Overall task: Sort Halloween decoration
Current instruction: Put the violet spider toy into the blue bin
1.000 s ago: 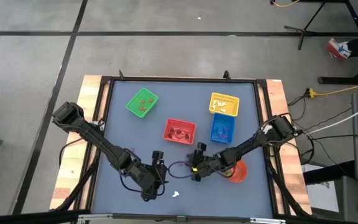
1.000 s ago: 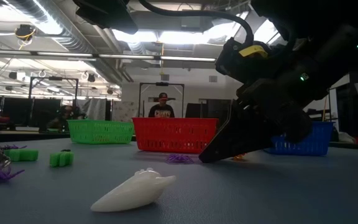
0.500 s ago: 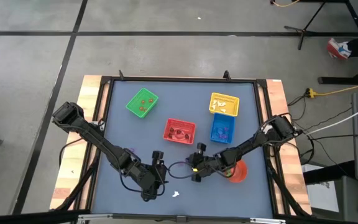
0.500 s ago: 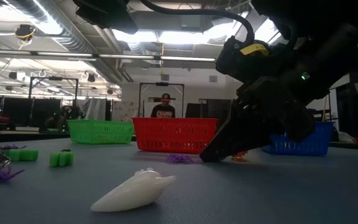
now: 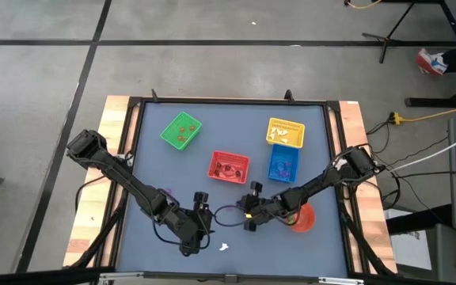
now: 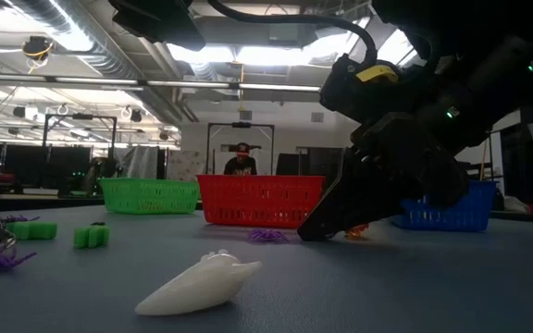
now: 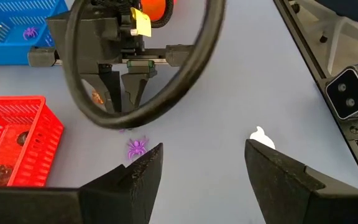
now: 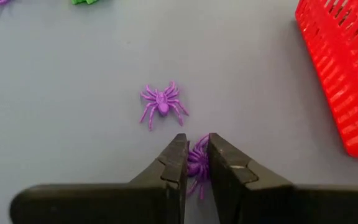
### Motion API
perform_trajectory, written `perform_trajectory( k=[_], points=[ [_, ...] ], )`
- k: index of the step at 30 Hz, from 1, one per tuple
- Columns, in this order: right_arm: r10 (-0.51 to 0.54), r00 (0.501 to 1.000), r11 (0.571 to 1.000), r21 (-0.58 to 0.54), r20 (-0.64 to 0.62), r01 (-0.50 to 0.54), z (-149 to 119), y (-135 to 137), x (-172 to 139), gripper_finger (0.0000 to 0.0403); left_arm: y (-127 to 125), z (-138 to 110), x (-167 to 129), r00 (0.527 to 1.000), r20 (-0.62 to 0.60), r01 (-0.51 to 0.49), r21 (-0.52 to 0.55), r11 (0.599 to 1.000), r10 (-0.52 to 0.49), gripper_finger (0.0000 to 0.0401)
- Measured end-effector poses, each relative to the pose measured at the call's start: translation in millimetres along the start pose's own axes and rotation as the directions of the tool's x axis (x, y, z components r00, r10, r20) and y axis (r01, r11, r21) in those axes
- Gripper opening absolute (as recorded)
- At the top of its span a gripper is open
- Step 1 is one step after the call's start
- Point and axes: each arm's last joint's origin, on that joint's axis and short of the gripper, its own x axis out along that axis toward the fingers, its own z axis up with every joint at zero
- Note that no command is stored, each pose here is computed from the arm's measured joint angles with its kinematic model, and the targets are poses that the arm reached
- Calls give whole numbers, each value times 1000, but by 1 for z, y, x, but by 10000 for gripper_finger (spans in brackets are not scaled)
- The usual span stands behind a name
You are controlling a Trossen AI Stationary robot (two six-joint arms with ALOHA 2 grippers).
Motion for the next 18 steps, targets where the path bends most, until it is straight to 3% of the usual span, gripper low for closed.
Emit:
perform_trajectory(
  k=[18],
  points=[
    [134,990,991,-1,53,-134,37,-4,-47,50,0,0,0,1000,1,0,-2,1000,0,211]
  ],
)
